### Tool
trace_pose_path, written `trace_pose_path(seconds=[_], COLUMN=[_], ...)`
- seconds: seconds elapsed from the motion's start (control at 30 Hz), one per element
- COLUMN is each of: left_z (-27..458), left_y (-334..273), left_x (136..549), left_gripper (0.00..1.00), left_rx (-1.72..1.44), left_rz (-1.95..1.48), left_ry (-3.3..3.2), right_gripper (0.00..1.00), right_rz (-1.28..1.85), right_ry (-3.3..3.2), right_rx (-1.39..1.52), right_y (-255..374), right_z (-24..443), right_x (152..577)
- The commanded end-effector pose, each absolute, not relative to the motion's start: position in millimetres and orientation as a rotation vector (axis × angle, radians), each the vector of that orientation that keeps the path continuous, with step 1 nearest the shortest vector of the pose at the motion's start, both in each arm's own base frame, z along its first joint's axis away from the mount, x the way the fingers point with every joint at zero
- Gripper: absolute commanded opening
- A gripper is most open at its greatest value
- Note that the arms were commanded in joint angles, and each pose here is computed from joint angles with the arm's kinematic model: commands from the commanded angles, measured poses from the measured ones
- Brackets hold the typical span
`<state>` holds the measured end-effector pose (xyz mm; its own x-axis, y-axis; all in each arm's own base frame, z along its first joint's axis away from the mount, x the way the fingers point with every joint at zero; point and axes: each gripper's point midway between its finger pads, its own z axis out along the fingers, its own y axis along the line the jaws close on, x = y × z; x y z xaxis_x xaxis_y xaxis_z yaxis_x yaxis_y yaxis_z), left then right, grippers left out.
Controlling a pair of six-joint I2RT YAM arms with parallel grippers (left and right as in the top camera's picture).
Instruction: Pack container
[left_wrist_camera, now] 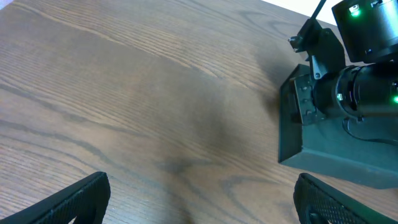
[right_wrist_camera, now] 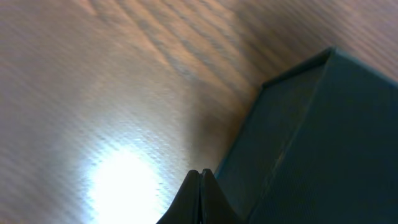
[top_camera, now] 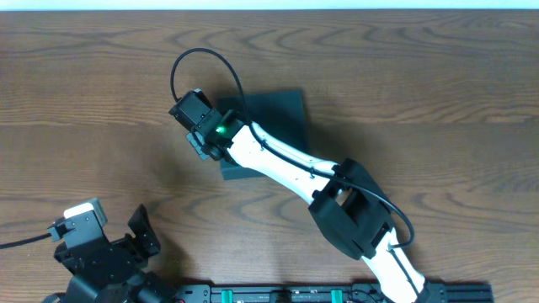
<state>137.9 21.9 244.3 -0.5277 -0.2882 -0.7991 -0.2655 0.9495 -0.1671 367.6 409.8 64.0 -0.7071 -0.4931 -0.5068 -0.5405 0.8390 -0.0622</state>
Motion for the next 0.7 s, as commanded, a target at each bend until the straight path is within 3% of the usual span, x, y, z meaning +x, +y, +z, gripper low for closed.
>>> trace_pose_path(seconds=[0.0, 0.47, 0.67], left_z=[245, 245, 245], left_y=[25, 25, 25], left_x=[138, 138, 138], left_gripper=[0.95, 0.95, 0.95], left_rx=[-0.405, -0.405, -0.405], left_rz=[-0.020, -0.020, -0.020], left_ry=[2.141, 2.141, 2.141], right_gripper=[0.02, 0.01, 0.02], right_rz=[-0.045, -0.103, -0.014], right_ry=[2.493, 2.466, 2.386], right_rx=[-0.657, -0.634, -0.626], right_y=[379, 373, 384], right_z=[58, 65, 123], right_x=[394, 398, 387])
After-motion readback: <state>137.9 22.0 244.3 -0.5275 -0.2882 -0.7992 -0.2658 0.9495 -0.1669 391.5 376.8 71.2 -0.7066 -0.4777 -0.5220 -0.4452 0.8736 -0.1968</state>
